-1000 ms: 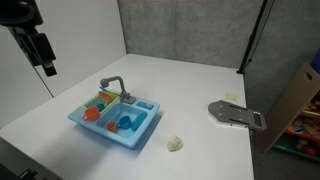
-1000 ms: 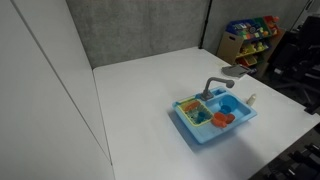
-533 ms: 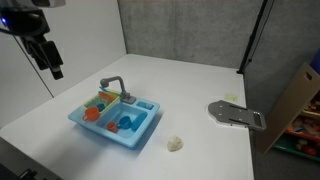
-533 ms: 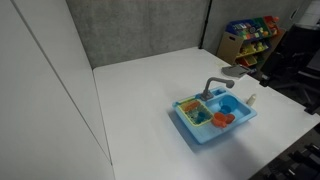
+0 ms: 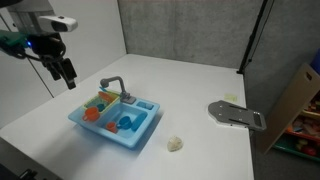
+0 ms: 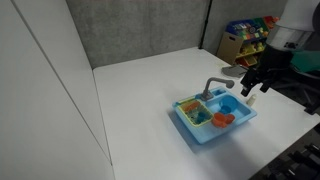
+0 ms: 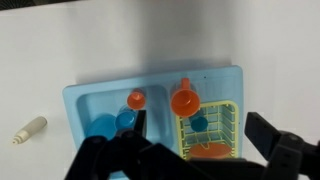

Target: Remove the orange cup from the sink and put it on the tray

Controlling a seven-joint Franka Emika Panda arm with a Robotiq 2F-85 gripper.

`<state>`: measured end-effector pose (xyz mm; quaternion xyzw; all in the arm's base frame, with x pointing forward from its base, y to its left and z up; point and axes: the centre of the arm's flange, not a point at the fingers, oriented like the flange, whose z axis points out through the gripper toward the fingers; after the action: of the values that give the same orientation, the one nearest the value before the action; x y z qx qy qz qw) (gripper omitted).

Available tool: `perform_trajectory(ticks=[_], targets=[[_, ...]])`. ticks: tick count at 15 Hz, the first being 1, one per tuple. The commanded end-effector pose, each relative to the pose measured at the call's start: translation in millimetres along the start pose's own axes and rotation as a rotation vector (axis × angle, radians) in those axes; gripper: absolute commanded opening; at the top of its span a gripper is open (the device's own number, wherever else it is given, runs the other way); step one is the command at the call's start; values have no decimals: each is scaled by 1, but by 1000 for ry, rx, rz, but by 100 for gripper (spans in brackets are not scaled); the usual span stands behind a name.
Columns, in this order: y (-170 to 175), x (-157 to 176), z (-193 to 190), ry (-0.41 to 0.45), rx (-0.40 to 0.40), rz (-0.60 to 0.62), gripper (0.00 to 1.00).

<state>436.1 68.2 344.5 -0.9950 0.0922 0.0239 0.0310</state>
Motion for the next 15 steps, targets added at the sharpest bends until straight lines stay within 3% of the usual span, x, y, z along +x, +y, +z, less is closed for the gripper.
perform_trajectory(ticks=[1, 15], targets=[[-8, 22, 22, 15, 15, 29, 100], [-23, 62, 104, 88, 34, 63, 100]])
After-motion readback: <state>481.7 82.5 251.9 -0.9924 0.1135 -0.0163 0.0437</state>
